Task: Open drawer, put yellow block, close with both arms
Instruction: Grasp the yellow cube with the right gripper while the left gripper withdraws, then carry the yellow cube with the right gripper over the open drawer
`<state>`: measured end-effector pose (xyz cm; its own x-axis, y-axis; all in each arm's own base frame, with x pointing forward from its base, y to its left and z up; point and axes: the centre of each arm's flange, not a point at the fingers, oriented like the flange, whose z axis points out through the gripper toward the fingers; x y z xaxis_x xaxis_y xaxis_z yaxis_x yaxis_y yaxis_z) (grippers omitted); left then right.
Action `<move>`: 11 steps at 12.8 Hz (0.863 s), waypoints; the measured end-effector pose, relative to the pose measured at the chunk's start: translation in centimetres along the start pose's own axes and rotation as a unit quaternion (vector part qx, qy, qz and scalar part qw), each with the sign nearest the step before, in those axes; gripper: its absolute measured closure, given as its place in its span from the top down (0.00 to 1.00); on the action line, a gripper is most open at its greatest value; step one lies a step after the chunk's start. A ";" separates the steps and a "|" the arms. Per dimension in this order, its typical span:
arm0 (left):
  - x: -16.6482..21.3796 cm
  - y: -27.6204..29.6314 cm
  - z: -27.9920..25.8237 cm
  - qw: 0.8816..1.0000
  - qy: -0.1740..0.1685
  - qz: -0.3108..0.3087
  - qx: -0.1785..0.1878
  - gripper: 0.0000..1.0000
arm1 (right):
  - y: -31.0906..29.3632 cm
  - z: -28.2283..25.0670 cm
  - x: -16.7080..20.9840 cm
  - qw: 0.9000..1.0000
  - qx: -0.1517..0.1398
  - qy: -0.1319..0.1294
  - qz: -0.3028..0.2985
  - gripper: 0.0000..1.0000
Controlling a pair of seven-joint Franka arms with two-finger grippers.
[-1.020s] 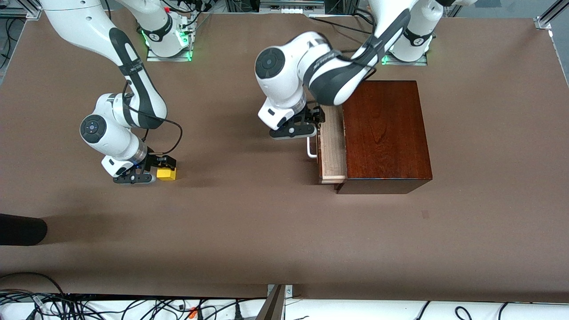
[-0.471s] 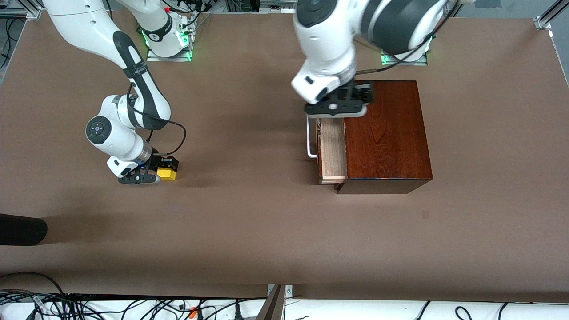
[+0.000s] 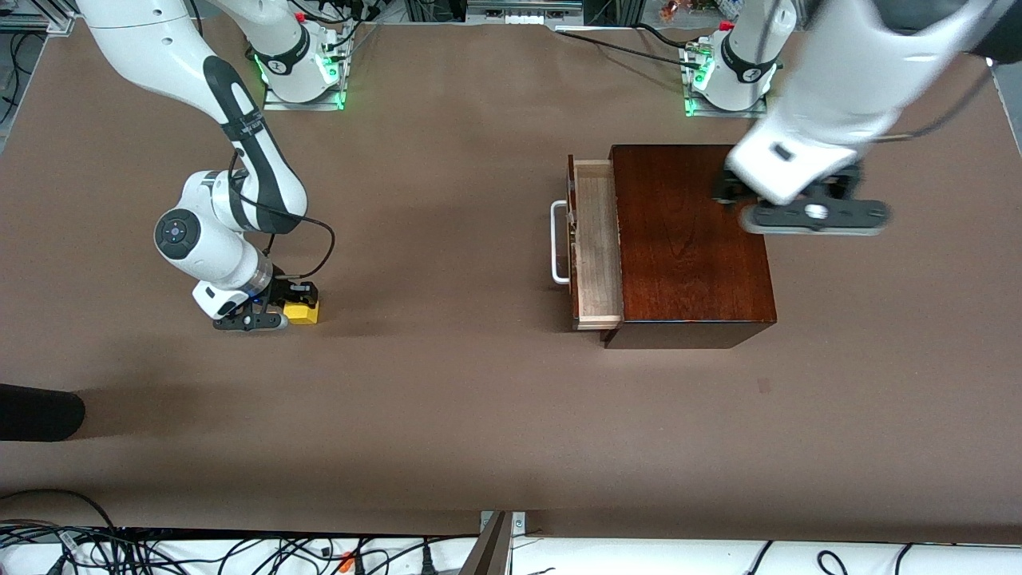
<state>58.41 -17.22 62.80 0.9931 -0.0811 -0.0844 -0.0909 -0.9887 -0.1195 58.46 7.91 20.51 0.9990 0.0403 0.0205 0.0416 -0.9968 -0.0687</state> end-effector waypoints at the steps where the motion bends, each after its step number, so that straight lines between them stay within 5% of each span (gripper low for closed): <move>1: 0.0 -3.2 -0.2 1.000 0.005 0.005 -0.015 1.00 | 0.0 -0.2 0.2 1.000 0.000 0.003 -0.004 0.56; 4: -1.3 -10.7 0.2 0.998 0.029 -0.007 -0.052 1.00 | -0.8 -2.3 1.1 0.999 0.005 0.021 -0.031 0.56; 7: -2.8 -16.6 2.8 0.991 0.063 -0.057 -0.108 1.00 | -5.1 -6.5 1.1 0.997 0.028 -0.001 -0.079 0.56; 11: -3.9 -18.5 4.2 0.992 0.086 -0.040 -0.079 1.00 | -15.7 -13.6 -1.0 0.982 0.040 -0.018 -0.184 0.56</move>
<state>55.91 1.91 61.20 0.9958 -0.0084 0.0915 -0.0120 -0.9992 0.0391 56.53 22.55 35.17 0.9156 0.4013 0.0243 0.4006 -0.9054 -0.1410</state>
